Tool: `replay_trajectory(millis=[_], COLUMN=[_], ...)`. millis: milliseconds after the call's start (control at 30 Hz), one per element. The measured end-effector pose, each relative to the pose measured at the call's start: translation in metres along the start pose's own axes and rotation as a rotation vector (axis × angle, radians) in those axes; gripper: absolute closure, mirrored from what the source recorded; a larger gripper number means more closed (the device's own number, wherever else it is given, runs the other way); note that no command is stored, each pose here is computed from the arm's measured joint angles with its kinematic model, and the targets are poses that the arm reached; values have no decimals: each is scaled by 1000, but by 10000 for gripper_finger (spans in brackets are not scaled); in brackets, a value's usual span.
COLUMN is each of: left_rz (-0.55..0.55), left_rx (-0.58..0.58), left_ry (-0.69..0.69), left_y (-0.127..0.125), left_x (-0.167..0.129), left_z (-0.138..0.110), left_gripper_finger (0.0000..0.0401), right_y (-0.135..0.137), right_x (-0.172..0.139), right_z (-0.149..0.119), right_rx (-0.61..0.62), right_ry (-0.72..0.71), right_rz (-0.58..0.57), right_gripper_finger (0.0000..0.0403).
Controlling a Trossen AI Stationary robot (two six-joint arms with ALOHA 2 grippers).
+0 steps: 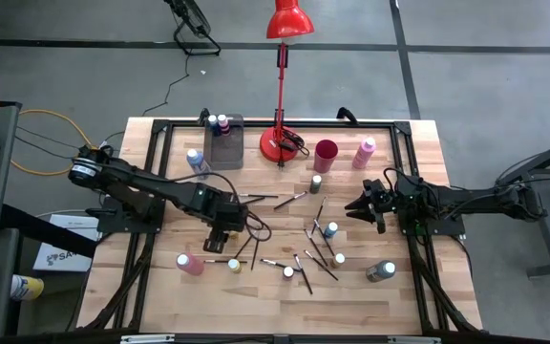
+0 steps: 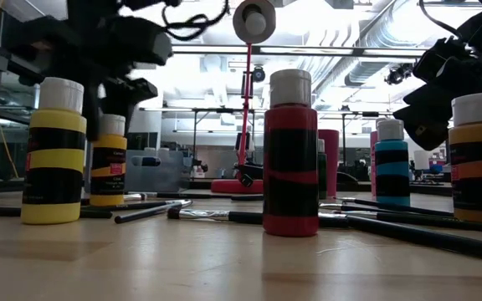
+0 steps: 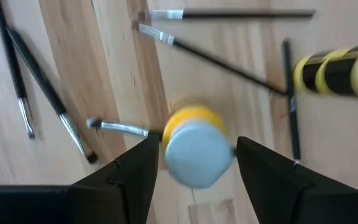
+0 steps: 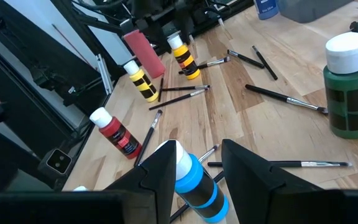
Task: Pick & Place Paint Supplies
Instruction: Put the small yellow black paint bottle into the bin
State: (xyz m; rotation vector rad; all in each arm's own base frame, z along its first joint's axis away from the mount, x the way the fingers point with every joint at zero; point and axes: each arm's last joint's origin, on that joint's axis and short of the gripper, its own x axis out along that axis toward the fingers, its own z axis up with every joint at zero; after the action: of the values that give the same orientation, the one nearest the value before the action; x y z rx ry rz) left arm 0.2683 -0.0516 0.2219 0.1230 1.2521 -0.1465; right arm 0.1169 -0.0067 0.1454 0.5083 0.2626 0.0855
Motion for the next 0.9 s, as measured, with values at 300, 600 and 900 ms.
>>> replay_trajectory(millis=[300, 600, 900], left_rz=[25, 33, 35], left_rx=[-7, -7, -7], left_ry=[-56, -54, -46], left_y=[1, 2, 2], left_x=[-14, -14, -12], left_z=[-2, -2, -1], left_gripper_finger=[189, 236, 265], right_y=[0, 0, 0], right_x=[0, 0, 0], right_z=[-1, -1, 0], right_rx=[2, 2, 1], right_ry=[7, 5, 5], right_rz=[-4, -3, -2], right_gripper_finger=[280, 280, 280])
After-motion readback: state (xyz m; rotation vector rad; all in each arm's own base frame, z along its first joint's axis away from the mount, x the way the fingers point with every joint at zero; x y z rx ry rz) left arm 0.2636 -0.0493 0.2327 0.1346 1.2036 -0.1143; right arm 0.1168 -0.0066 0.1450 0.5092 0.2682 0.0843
